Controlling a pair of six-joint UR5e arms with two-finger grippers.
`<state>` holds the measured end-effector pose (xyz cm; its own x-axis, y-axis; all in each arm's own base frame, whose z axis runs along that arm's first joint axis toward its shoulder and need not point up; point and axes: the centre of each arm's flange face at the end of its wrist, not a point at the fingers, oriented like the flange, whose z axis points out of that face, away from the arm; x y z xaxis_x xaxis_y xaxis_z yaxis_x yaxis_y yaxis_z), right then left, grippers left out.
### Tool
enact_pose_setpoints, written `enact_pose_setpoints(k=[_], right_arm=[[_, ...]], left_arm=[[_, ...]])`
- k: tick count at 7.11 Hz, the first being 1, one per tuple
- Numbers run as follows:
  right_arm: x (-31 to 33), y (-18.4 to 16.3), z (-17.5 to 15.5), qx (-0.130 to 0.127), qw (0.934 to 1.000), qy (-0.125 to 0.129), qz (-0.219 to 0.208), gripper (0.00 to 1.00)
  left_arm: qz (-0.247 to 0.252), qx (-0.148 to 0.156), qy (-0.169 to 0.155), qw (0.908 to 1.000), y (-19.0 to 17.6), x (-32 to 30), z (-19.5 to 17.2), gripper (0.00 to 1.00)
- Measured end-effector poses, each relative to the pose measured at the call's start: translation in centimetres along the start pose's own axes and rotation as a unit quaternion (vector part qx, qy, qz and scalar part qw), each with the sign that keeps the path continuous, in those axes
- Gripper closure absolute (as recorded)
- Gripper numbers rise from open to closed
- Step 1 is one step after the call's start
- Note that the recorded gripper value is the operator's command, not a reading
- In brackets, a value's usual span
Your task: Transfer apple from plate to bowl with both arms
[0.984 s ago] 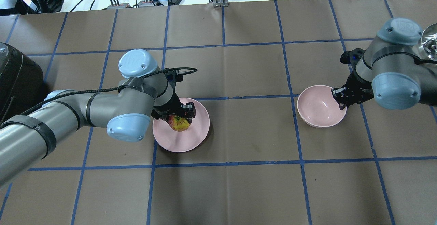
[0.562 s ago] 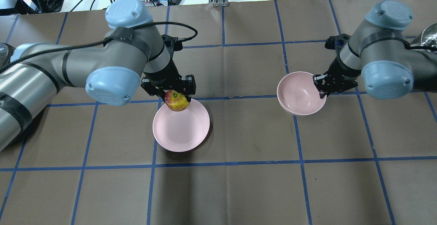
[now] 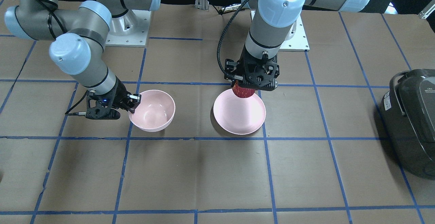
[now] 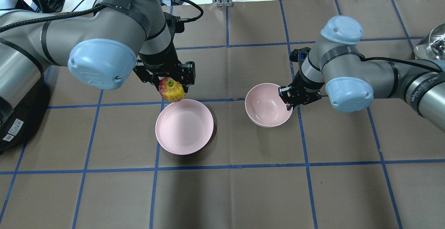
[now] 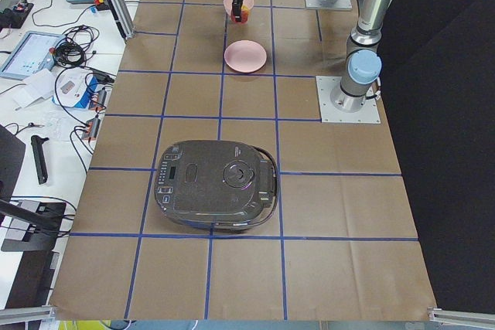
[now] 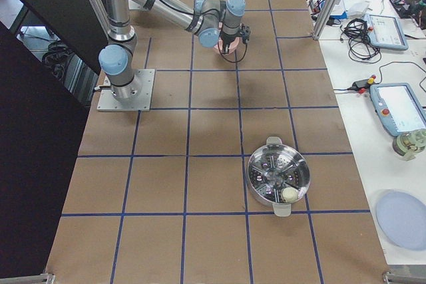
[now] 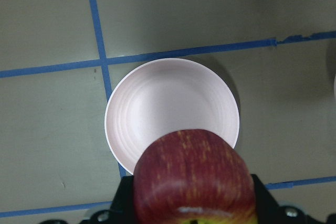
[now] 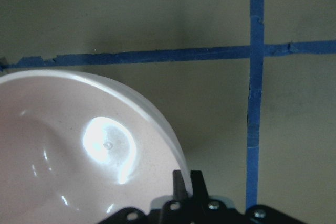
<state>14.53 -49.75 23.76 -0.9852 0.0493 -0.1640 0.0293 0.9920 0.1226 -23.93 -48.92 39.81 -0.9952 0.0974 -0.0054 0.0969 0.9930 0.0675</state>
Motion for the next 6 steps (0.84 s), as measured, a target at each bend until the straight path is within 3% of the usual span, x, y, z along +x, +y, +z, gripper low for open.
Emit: enact_pose_setpoints(k=[1,3,4,6], right_arm=[[0.1,0.2,0.7,-0.006,1.0000,0.003,0.004,0.01],[0.2,0.2,0.7,-0.006,0.9999,0.004,0.015,0.00],[0.2,-0.5,-0.6,0.008,0.9998,0.004,0.016,0.00],[0.5,-3.7,-8.4,0.049,0.9981,0.031,0.020,0.00]], left_arm=[[-0.004,-0.002,-0.002,1.0000,0.1,0.5,0.3,0.60],[-0.047,-0.011,-0.006,0.9988,0.4,3.2,1.4,0.60],[-0.078,-0.012,-0.006,0.9968,0.2,5.7,2.5,0.60],[-0.148,0.004,0.020,0.9887,-0.9,11.1,5.4,0.60]])
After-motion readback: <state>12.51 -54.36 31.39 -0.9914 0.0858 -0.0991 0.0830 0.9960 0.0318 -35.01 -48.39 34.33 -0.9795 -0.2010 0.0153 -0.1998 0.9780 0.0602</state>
